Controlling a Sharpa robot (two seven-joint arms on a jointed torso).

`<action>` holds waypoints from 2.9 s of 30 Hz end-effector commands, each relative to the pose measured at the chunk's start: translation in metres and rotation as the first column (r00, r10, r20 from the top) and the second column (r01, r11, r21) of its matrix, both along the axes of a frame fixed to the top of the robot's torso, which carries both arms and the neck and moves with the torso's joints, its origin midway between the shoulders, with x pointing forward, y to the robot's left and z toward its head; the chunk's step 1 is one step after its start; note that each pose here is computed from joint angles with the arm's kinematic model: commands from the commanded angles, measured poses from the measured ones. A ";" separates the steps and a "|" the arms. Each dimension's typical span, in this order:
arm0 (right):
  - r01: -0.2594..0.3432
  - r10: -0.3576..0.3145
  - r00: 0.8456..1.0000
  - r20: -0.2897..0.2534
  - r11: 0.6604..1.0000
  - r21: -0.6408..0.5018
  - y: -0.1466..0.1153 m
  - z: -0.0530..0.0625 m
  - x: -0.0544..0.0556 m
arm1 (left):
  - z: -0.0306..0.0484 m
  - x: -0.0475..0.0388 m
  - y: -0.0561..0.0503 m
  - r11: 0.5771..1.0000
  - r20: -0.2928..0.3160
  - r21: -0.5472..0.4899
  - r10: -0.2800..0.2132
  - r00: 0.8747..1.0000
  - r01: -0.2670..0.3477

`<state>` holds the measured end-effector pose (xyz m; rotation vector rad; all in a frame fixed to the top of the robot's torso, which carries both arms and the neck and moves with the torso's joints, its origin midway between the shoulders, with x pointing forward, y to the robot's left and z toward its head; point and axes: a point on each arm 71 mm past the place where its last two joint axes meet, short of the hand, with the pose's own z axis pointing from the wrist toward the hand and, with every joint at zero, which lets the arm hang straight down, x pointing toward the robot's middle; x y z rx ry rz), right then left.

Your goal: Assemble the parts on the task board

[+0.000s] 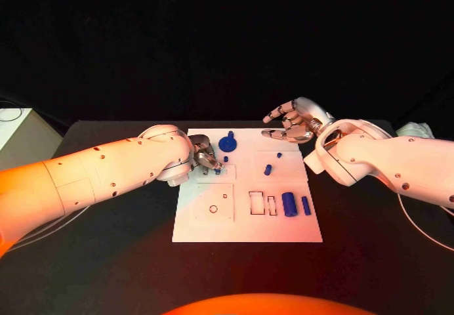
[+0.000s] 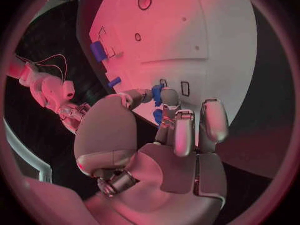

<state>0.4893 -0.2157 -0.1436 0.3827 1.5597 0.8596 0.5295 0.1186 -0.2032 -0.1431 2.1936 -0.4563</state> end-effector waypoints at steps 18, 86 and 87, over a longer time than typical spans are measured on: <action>-0.011 0.011 1.000 -0.012 1.000 -0.009 0.000 -0.002 0.001 | -0.0032 -0.0052 0.002 0.999 -0.023 0.034 -0.035 0.999 0.036; -0.018 0.017 1.000 -0.018 1.000 -0.011 0.002 -0.003 0.001 | -0.0101 0.0031 -0.007 0.994 -0.095 0.083 -0.063 0.993 0.071; -0.017 0.017 1.000 -0.018 1.000 -0.011 0.001 -0.003 0.001 | -0.0101 0.0032 -0.007 0.994 -0.094 0.083 -0.062 0.994 0.070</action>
